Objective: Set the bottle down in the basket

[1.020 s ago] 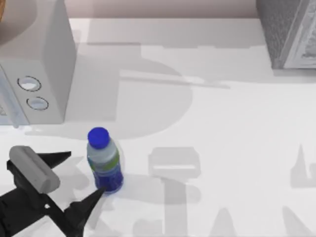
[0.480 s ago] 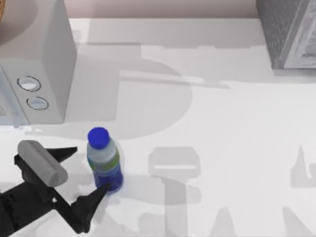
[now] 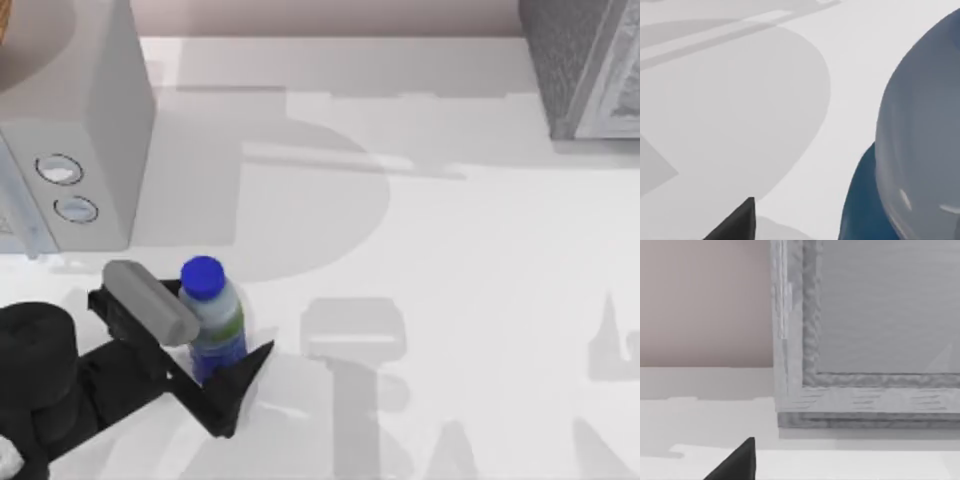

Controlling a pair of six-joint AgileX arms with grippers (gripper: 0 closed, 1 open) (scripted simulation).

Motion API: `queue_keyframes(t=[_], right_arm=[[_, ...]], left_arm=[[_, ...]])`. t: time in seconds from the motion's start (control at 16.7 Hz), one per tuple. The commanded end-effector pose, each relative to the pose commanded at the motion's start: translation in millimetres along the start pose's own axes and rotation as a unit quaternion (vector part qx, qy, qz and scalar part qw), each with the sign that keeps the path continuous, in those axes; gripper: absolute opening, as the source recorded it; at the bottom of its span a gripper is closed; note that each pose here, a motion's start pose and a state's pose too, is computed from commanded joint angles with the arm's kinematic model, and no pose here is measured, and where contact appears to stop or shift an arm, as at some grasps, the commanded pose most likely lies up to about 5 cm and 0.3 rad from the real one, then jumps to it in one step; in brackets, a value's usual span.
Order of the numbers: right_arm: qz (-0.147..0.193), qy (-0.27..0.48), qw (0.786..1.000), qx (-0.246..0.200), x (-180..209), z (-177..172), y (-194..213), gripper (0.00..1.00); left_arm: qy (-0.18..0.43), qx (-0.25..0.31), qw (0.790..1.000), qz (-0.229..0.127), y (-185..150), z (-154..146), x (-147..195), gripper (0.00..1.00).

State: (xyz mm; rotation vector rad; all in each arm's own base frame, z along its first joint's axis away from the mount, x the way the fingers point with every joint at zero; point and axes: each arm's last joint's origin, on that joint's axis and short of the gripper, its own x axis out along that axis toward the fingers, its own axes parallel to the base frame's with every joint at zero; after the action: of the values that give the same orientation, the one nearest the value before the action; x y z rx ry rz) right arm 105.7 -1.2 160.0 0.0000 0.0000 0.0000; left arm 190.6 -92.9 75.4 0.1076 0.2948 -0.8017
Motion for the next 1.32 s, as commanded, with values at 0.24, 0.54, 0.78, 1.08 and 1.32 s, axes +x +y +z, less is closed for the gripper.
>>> queue_keyframes(t=[0.24, 0.54, 0.78, 1.08, 1.32], right_arm=[[0.000, 0.000, 1.000, 0.000, 0.0, 0.0, 0.0, 1.00], [0.000, 0.000, 1.000, 0.000, 0.0, 0.0, 0.0, 1.00], [0.000, 0.000, 1.000, 0.000, 0.0, 0.0, 0.0, 1.00], [0.000, 0.000, 1.000, 0.000, 0.0, 0.0, 0.0, 1.00], [0.000, 0.000, 1.000, 0.000, 0.0, 0.0, 0.0, 1.00]], left_arm=[[-0.001, 0.000, 1.000, 0.000, -1.2, -0.7, 3.8, 1.00], [-0.001, 0.000, 1.000, 0.000, -1.2, -0.7, 3.8, 0.70], [-0.001, 0.000, 1.000, 0.000, -1.2, -0.7, 3.8, 0.40], [-0.001, 0.000, 1.000, 0.000, -1.2, -0.7, 3.8, 0.02], [-0.001, 0.000, 1.000, 0.000, -1.2, -0.7, 3.8, 0.00]])
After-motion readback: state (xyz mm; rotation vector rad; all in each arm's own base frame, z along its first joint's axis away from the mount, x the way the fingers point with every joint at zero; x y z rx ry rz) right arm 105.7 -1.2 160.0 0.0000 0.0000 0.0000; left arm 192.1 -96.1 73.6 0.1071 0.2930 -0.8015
